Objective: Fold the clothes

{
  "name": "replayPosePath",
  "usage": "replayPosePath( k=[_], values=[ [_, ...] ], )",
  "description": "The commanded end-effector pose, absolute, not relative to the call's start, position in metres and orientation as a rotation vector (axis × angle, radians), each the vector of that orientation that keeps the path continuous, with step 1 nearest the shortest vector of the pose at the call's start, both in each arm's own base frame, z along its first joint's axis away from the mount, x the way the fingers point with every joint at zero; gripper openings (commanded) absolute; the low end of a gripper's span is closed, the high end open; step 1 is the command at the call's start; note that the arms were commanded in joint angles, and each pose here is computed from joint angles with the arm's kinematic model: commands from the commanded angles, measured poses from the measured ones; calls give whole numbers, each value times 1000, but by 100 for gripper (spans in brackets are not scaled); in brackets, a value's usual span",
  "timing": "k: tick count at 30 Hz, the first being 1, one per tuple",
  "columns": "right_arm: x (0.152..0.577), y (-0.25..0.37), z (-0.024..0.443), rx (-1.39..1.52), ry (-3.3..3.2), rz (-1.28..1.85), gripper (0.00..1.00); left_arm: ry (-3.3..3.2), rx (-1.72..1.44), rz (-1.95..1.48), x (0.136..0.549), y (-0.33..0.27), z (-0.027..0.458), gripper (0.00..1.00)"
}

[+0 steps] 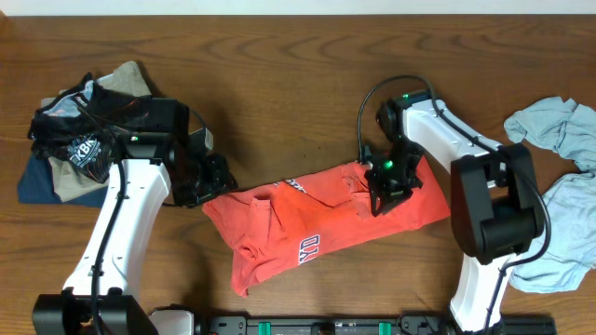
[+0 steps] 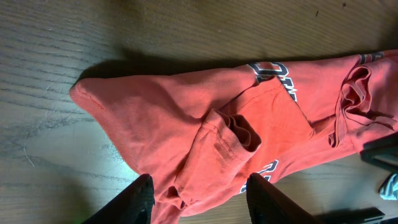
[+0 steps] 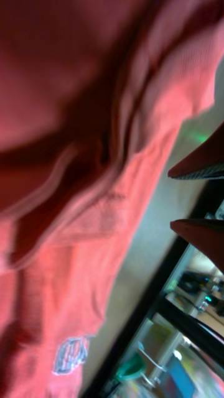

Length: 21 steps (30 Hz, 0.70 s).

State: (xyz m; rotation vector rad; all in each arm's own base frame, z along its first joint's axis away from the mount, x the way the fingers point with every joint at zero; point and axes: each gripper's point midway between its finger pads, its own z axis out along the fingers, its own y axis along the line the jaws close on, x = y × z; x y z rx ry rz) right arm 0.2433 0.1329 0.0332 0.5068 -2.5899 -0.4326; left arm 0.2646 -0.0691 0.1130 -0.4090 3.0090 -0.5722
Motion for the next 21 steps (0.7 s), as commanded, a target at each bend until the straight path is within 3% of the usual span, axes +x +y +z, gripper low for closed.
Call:
replayPosePath(
  k=[1,3,5,6,21],
  values=[
    [271,112,51,443,-2765,-280,22,3003,-411,-563,266,-67,114,50],
    [282,95,57,377,-2841,-171,25,3003,-411,-563,266,-67,114,50],
    [287,85,62,341,-2873,-159,61,3003,-411,-564,266,-67,114,50],
    [288,82,63,325,-2877,-162,72,3003,-411,-563,266,-67,114,50],
    [267,90,18,365,-2849,-281,65,3004,-412,-564,266,-67,114,50]
  ],
)
